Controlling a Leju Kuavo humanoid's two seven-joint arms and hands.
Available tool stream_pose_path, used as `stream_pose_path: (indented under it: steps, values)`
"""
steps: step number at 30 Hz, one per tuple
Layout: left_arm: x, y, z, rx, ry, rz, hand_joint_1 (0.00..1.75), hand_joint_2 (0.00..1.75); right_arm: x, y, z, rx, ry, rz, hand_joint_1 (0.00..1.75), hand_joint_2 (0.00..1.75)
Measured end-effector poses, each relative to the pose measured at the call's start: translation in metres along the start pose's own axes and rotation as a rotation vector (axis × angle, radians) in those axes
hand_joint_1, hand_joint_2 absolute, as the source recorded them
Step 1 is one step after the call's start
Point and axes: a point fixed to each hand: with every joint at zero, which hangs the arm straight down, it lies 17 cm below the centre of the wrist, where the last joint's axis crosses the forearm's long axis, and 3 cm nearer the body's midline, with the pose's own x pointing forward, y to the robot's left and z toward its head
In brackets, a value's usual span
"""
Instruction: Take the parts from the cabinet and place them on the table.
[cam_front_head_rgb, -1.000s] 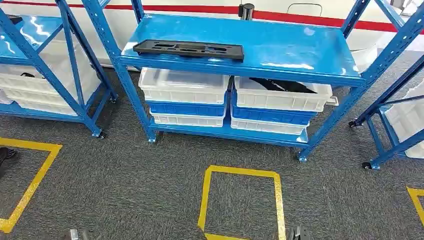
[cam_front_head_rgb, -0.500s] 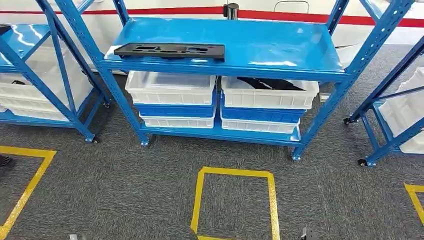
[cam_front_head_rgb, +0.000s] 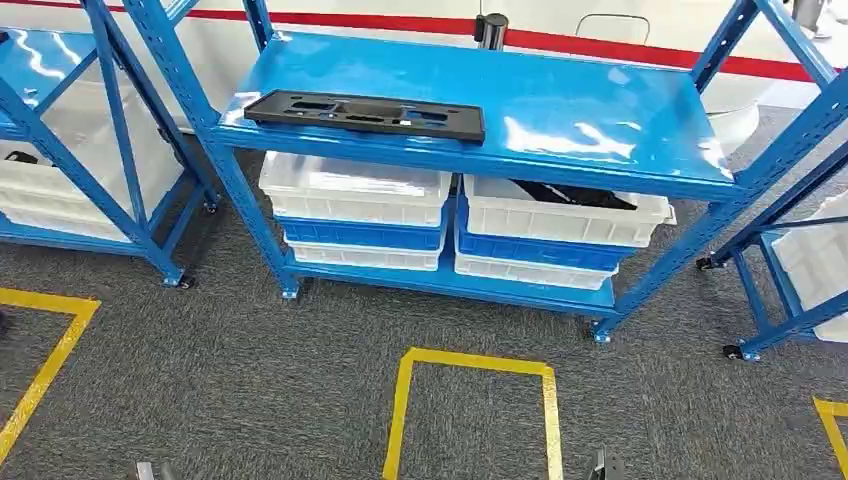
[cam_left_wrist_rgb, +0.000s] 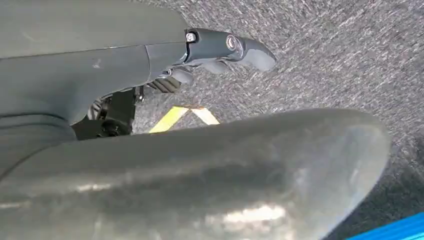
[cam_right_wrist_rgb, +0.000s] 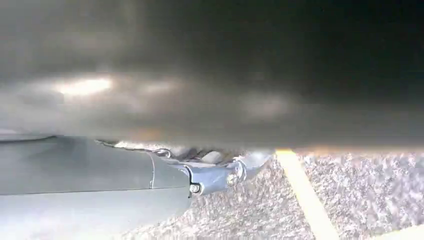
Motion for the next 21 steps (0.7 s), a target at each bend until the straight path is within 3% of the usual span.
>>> stream_pose_path:
  steps: [21]
  values:
    - [-0.0059,0.0021,0.0011,0.006,0.017,-0.003,0.0,0.0,0.0,-0.005,-0.0002,-0.009,0.002,0.007,0.0,0.0]
